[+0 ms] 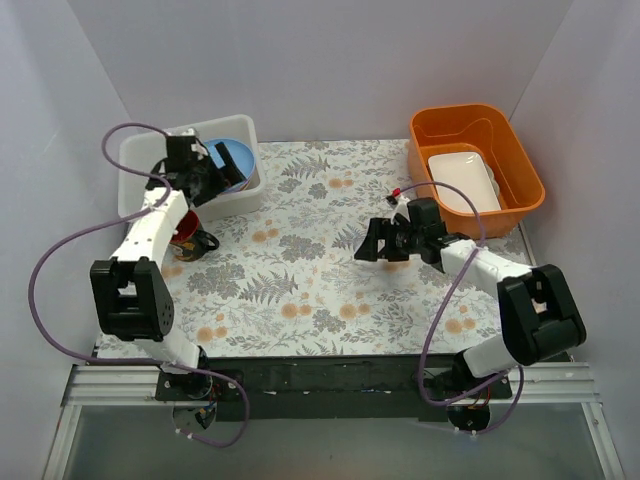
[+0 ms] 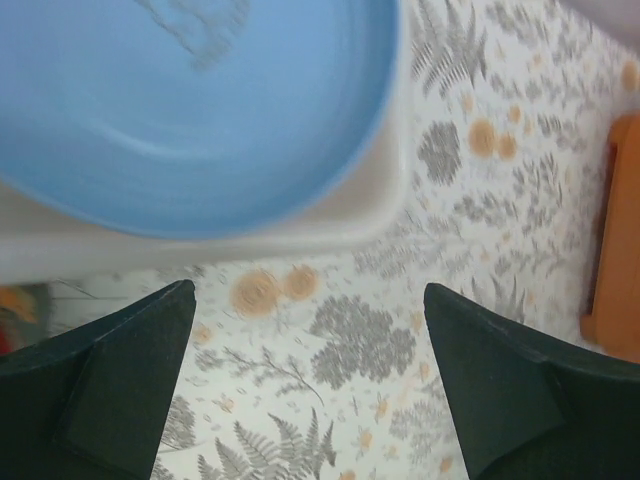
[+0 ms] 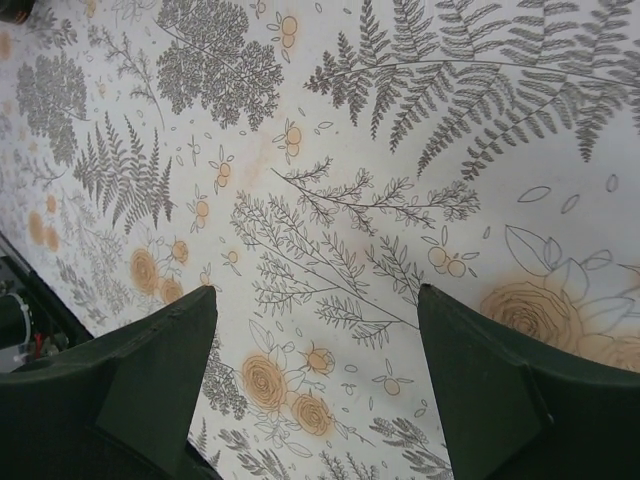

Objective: Place the plates into the plastic bin on the countertop
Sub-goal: Reset both arms

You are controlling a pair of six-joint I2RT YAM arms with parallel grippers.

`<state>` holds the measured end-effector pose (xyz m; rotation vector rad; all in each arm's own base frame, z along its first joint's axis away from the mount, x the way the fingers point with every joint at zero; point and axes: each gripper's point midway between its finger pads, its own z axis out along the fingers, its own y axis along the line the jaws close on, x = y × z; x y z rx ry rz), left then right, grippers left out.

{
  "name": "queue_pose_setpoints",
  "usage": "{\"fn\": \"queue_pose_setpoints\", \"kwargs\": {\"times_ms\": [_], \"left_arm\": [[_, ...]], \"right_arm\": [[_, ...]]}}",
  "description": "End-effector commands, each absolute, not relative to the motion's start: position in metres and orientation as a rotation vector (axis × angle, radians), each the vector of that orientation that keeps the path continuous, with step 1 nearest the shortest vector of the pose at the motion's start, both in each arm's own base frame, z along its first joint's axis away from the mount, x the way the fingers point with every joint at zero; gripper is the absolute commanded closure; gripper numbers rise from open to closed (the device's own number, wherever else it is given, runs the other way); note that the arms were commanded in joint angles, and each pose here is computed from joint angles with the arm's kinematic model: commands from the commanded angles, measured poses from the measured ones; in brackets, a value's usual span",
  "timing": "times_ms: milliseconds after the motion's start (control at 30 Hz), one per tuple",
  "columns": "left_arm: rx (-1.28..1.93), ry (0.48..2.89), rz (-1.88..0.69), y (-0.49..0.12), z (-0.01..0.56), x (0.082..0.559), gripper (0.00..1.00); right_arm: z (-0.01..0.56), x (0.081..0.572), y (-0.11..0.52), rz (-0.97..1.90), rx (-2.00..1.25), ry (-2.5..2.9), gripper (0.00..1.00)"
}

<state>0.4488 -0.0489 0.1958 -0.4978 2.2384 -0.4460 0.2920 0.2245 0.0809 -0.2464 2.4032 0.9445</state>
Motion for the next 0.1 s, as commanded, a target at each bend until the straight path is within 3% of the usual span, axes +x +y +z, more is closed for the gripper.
{"fn": "queue_pose_setpoints", "kwargs": {"times_ms": [0,67], "left_arm": [[-0.337,2.205,-0.533,-0.0986,0.2084,0.4158,0.02],[-0.334,2.169,-0.583,-0.1041,0.2139,0.4116,0.02]], "right_arm": [[0.1203,0.3088,0.2084,0.803,-0.235,2.298,0.11],[0.1302,0.3089,0.2021,0.769,-0.224,2.267,0.11]]}}
